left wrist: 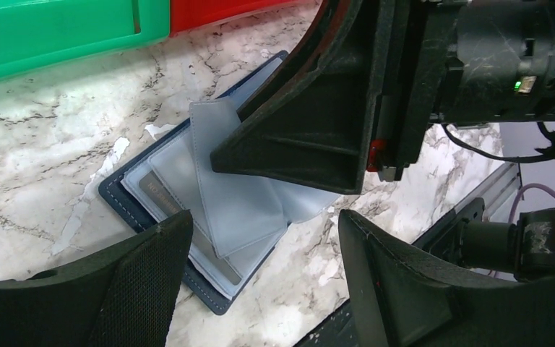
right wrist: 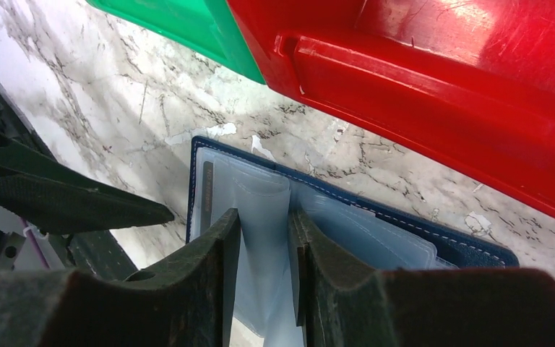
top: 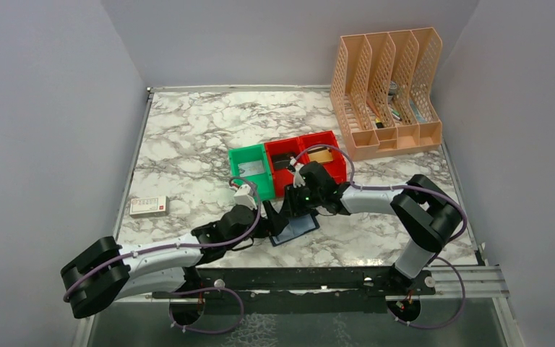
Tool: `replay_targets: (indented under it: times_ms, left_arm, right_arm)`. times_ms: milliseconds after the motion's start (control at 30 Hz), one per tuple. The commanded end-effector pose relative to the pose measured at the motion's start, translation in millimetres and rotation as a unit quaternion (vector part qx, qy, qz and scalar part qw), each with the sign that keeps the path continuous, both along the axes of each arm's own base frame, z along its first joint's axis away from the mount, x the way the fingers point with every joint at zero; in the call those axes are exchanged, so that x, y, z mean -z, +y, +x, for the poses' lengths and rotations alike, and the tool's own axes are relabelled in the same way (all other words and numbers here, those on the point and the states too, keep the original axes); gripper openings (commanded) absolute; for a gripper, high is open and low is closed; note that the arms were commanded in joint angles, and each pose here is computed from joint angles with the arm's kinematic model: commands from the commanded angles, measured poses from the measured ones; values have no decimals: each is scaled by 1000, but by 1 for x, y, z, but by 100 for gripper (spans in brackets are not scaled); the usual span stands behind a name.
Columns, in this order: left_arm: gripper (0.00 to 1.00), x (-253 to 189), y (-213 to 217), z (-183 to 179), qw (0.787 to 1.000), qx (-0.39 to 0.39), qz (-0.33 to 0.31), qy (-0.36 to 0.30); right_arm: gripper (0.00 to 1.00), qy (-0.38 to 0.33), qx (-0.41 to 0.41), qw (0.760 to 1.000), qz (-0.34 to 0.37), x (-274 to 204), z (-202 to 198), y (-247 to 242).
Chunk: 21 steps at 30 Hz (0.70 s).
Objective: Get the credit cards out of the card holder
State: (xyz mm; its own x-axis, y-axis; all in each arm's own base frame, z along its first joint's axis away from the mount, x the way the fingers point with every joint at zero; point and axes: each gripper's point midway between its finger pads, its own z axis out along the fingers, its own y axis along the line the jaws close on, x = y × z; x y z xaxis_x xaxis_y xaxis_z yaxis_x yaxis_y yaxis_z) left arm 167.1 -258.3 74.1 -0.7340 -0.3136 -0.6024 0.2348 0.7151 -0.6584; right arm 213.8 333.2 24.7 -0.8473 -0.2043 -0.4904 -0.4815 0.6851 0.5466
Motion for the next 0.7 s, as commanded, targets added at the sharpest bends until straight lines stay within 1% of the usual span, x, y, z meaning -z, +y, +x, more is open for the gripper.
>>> replay_targets:
  times_ms: [0, 233, 500, 600, 667]
  left_arm:
    - [76, -9, -17, 11, 1000, -1, -21, -10]
    - [78, 5, -16, 21, 1000, -21, 7, -5]
    - [78, 21, -15, 19, 999, -21, 23, 16]
    - [78, 29, -15, 17, 999, -25, 25, 31]
    - [78, 28, -20, 15, 999, -17, 14, 34]
  right_arm:
    - [32, 50, 7, 997, -63, 39, -21, -30]
    - [31, 57, 6, 996, -61, 43, -23, -32]
    - [31, 64, 6, 996, -57, 44, -24, -32]
    - [31, 70, 2, 996, -47, 44, -27, -29]
    - [33, 74, -4, 997, -38, 42, -29, -27]
